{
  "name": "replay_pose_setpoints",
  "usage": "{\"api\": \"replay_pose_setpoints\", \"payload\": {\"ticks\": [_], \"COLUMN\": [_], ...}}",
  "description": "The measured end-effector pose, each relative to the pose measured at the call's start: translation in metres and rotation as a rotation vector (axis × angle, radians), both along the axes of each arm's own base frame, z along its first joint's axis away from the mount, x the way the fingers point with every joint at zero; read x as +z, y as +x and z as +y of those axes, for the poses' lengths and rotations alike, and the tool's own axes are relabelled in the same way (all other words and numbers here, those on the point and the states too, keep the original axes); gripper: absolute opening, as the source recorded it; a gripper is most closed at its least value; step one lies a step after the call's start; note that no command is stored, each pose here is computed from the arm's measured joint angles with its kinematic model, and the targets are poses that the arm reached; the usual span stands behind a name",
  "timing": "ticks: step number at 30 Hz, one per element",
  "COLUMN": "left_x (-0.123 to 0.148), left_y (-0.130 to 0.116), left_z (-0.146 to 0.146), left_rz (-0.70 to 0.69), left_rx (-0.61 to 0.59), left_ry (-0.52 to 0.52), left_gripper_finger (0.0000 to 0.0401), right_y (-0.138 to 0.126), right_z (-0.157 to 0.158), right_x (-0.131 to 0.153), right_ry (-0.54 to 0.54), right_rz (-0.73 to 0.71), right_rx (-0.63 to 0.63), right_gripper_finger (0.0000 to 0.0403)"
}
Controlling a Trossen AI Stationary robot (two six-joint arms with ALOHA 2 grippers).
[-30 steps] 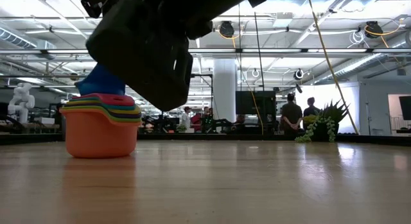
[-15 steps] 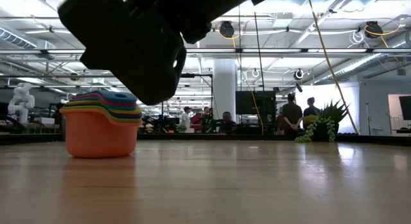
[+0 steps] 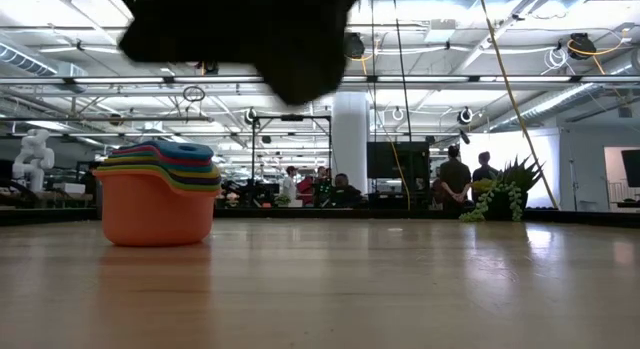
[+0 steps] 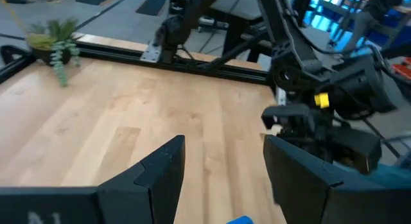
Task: Nest measuring cups in basket
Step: Stack the blue measuring cup on top of the red measuring cup
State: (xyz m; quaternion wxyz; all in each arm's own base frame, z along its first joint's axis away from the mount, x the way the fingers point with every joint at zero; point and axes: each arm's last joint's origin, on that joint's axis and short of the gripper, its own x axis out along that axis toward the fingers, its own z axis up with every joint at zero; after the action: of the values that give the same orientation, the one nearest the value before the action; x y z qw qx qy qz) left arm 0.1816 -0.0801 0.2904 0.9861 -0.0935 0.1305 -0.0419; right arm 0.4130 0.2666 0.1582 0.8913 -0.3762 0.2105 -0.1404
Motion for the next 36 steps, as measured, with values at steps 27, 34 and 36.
{"api": "replay_pose_setpoints", "payload": {"ticks": [27, 34, 36], "left_x": [-0.104, -0.122, -0.122], "left_y": [0.079, 0.085, 0.084], "left_z": [-0.144, -0.156, -0.157], "left_rz": [0.281, 0.468, 0.481], "left_rx": [-0.115, -0.113, -0.087], "left_ry": [0.722, 0.900, 0.917], "left_gripper_finger": [0.0211, 0.0211, 0.0211], "right_y": [-0.055, -0.075, -0.081], "right_z": [0.031, 0.036, 0.038], "right_x": [0.000, -0.004, -0.004], "right_ry": [-0.006, -0.166, -0.206], "right_rz": [0.183, 0.194, 0.189], "right_rx": [0.028, -0.037, -0.053], "right_gripper_finger": [0.0254, 0.0254, 0.0254]}}
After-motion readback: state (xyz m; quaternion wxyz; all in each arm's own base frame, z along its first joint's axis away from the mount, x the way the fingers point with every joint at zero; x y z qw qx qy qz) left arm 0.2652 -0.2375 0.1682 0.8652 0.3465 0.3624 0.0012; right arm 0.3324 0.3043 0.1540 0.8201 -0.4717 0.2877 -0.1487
